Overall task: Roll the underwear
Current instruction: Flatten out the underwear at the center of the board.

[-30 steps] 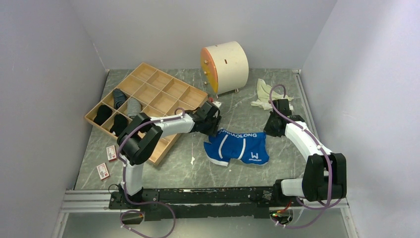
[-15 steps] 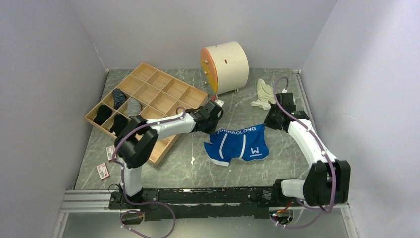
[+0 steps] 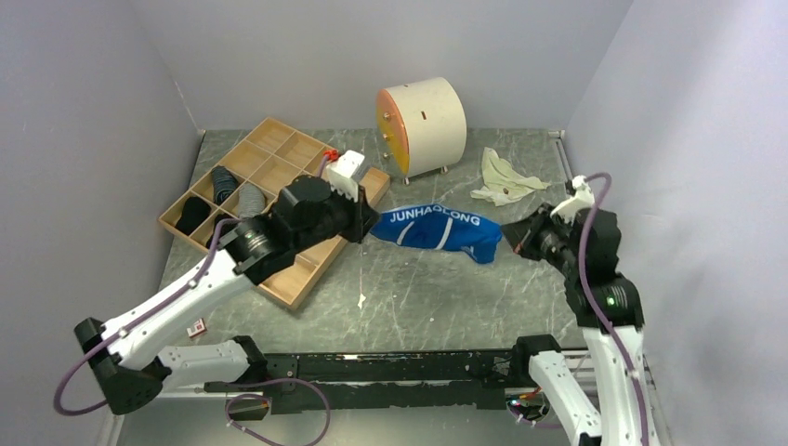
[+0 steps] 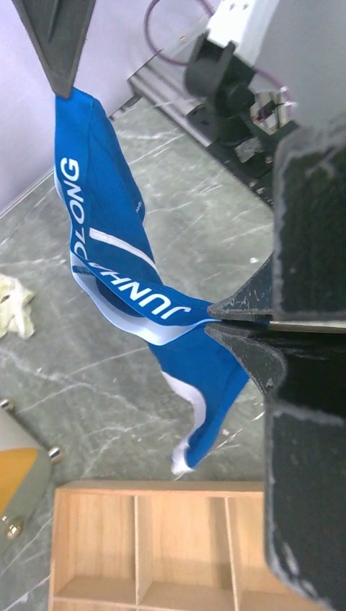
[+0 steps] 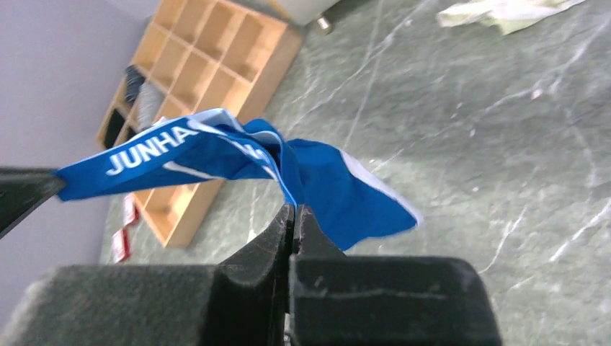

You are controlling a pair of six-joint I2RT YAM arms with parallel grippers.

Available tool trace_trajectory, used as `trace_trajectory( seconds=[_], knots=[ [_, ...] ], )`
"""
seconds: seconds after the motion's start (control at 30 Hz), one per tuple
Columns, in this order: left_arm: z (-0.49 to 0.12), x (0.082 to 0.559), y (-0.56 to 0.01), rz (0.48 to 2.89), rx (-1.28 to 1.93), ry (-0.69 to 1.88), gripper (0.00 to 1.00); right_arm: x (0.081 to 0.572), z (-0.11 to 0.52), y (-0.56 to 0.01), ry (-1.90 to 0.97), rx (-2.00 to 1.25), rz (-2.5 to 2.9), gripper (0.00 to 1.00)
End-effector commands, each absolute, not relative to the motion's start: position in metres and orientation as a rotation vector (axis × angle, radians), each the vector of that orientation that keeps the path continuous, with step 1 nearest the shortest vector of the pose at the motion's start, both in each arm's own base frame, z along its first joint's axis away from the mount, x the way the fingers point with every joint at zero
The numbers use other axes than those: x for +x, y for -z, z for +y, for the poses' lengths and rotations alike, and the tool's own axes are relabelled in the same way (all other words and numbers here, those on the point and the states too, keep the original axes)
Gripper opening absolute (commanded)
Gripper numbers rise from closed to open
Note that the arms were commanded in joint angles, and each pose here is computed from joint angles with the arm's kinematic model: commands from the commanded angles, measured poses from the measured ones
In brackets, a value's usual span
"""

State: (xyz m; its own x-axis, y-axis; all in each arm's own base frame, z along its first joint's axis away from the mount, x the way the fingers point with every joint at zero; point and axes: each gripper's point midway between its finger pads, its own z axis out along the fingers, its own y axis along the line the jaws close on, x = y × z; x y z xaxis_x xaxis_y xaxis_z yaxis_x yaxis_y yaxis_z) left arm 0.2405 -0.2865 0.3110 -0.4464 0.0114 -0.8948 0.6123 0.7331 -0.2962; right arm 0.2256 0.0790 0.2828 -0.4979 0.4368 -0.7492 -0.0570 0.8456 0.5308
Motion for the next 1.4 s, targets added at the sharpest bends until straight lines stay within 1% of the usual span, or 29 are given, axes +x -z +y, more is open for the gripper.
trace_trajectory(
  seconds=[0.0,0.07,0.13,0.2,0.23,0.33,0.37,0.4,0.47,0.67,0.83,0.97,1.03,1.07,1.1,1.17,1.2,1.23,1.3,1.33,1.37],
  knots=[
    [-0.275,0.198,-0.292,2.045,0.557,0.801,0.05,0.172,0.097,-0.309,-0.755,0.178,1.992,0.00],
    [-0.272,0.184,-0.295,2.061,0.558,0.850,0.05,0.155,0.099,-0.322,-0.773,0.149,1.978,0.00],
    [-0.273,0.176,-0.298,2.075,0.554,0.896,0.05,0.148,0.098,-0.322,-0.765,0.159,1.994,0.00],
    [-0.276,0.179,-0.291,2.105,0.535,0.888,0.05,0.154,0.090,-0.314,-0.709,0.206,2.033,0.00],
    [-0.278,0.185,-0.284,2.128,0.523,0.859,0.05,0.165,0.084,-0.298,-0.665,0.256,2.084,0.00],
    [-0.298,0.211,-0.251,2.204,0.519,0.758,0.05,0.204,0.066,-0.234,-0.520,0.446,2.234,0.00],
    [-0.303,0.227,-0.235,2.235,0.496,0.679,0.05,0.217,0.060,-0.215,-0.481,0.526,2.262,0.00],
    [-0.313,0.242,-0.213,2.273,0.503,0.617,0.05,0.229,0.058,-0.201,-0.457,0.565,2.281,0.00],
    [-0.322,0.274,-0.186,2.303,0.469,0.511,0.05,0.256,0.052,-0.179,-0.409,0.625,2.273,0.00],
    [-0.342,0.347,-0.108,2.360,0.400,0.469,0.05,0.331,0.028,-0.125,-0.240,0.646,2.274,0.01],
    [-0.348,0.388,-0.081,2.367,0.406,0.460,0.05,0.367,0.022,-0.090,-0.236,0.648,2.362,0.03],
    [-0.346,0.413,-0.078,2.359,0.416,0.446,0.05,0.381,0.006,-0.075,-0.207,0.691,2.371,0.09],
    [-0.346,0.420,-0.073,2.363,0.441,0.452,0.05,0.386,0.000,-0.069,-0.185,0.701,2.378,0.14],
    [-0.345,0.422,-0.069,2.372,0.449,0.442,0.09,0.388,-0.002,-0.066,-0.188,0.704,2.384,0.18],
    [-0.345,0.422,-0.065,2.389,0.460,0.429,0.19,0.391,-0.002,-0.066,-0.211,0.695,2.392,0.24],
    [-0.342,0.419,-0.065,2.409,0.479,0.413,0.37,0.392,-0.001,-0.067,-0.232,0.677,2.422,0.43],
    [-0.341,0.417,-0.070,2.397,0.480,0.417,0.48,0.392,0.000,-0.070,-0.235,0.667,2.431,0.51],
    [-0.339,0.415,-0.076,2.382,0.477,0.425,0.55,0.391,0.001,-0.075,-0.243,0.656,2.433,0.57],
    [-0.339,0.409,-0.091,2.338,0.481,0.468,0.71,0.382,0.005,-0.085,-0.264,0.645,2.432,0.62],
    [-0.337,0.405,-0.098,2.330,0.482,0.482,0.75,0.376,0.007,-0.090,-0.279,0.636,2.432,0.64],
    [-0.336,0.399,-0.104,2.332,0.491,0.497,0.76,0.368,0.009,-0.093,-0.288,0.626,2.437,0.66]
  ],
)
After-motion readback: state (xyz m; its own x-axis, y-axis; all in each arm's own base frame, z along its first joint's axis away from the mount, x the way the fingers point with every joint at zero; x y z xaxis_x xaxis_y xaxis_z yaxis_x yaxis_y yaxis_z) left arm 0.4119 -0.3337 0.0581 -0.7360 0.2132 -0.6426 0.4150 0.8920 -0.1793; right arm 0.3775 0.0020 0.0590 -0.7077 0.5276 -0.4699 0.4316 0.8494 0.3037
